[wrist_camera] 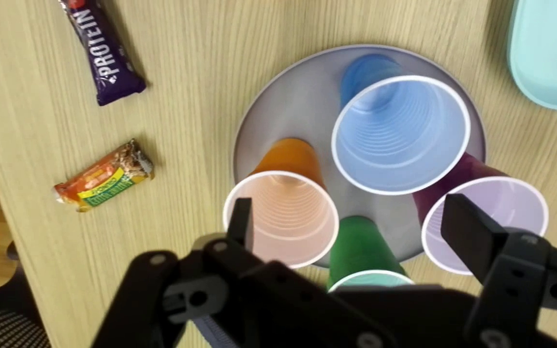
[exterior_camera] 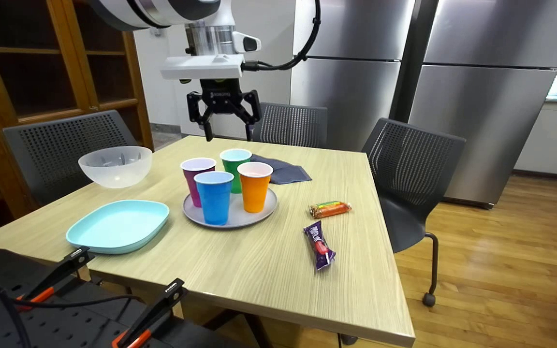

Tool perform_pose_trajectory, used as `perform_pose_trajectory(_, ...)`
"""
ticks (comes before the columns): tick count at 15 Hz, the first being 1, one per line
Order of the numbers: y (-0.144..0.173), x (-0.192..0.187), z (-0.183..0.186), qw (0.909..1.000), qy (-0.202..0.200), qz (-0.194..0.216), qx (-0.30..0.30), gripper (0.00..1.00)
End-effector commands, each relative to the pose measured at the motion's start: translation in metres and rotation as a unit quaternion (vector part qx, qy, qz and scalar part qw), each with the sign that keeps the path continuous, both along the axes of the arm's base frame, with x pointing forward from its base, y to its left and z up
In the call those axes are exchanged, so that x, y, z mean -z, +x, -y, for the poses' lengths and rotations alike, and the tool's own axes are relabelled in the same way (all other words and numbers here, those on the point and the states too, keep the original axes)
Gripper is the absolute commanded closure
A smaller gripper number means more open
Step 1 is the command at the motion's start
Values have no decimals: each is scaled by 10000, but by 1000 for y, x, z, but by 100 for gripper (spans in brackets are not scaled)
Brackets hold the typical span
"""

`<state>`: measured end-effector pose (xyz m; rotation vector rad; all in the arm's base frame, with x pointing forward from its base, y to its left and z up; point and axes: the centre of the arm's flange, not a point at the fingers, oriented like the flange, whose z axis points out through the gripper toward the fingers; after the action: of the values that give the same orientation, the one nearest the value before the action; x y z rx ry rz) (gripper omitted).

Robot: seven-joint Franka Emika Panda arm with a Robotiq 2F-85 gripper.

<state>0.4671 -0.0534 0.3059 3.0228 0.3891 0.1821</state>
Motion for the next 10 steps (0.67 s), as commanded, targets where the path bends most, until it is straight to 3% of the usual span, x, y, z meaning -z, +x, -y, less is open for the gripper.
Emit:
perform_pose_trajectory(1, 6, -21, 36, 9999, -19, 23, 122, 0)
perform_pose_trajectory(4, 9, -23, 70, 9999, -54, -20, 157, 0)
perform_pose_trajectory(10, 10, -18, 142, 9979, -160, -484, 405, 0)
